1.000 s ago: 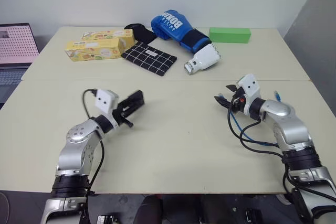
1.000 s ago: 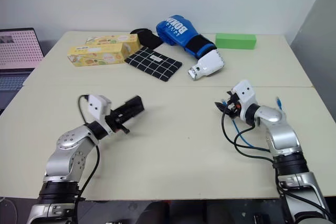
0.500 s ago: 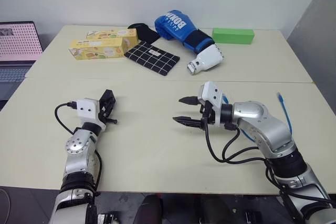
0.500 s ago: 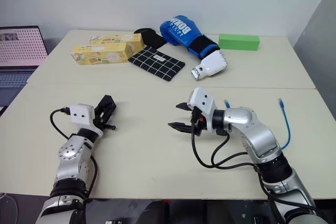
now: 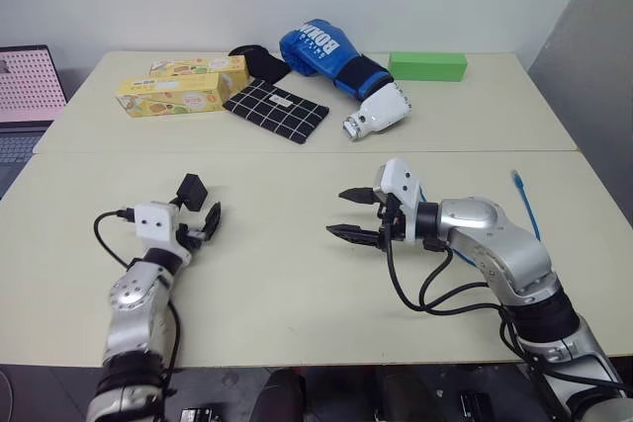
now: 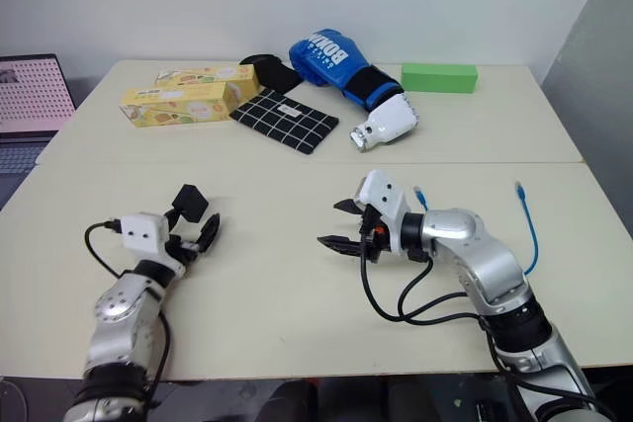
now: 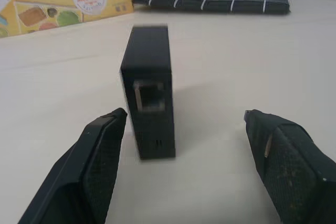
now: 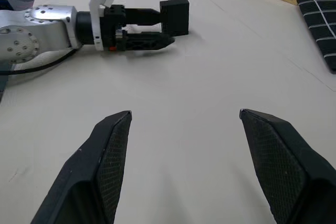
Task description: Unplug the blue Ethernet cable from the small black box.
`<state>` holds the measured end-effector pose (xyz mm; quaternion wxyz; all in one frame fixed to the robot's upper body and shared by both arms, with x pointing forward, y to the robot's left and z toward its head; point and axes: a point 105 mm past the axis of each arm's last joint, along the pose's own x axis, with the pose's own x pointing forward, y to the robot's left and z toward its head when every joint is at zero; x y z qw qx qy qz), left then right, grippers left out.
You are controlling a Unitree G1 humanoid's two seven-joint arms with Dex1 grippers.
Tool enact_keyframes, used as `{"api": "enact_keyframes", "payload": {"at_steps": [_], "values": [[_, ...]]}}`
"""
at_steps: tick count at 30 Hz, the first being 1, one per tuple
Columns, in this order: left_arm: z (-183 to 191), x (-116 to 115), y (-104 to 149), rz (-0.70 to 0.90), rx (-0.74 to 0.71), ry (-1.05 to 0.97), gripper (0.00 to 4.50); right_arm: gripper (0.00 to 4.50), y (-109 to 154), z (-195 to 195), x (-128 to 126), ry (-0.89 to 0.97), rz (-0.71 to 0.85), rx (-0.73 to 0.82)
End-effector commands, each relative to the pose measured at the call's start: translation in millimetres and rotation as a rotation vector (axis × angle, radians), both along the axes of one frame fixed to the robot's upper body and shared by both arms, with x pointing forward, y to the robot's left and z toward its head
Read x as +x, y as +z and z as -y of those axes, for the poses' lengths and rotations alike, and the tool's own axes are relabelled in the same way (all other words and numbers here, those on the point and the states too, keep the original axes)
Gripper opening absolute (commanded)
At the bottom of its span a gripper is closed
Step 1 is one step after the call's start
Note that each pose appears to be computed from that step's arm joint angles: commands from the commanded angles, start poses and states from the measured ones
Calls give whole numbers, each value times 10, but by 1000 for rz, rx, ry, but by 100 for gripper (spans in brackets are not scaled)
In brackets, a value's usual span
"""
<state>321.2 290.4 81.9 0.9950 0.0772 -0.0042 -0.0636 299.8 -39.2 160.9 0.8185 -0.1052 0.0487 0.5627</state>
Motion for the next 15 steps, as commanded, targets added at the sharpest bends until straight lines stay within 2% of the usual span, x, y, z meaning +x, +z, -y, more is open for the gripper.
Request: {"api": "enact_keyframes", "payload": {"at_steps": [1,4,9,15], "values": [[-178,-219,324,-6,69,9,378,347,161,193,13,-76,-14,74],[-310,-370,475,-59,141,7,378,347,134,442,52,-130,-21,33],[-426,-494,716,-113,212,-53,378,347,141,903,101,-202,-28,-41],[-458,-528,915,-156,207,-140,378,347,232,1244,158,-273,-17,-89]]}}
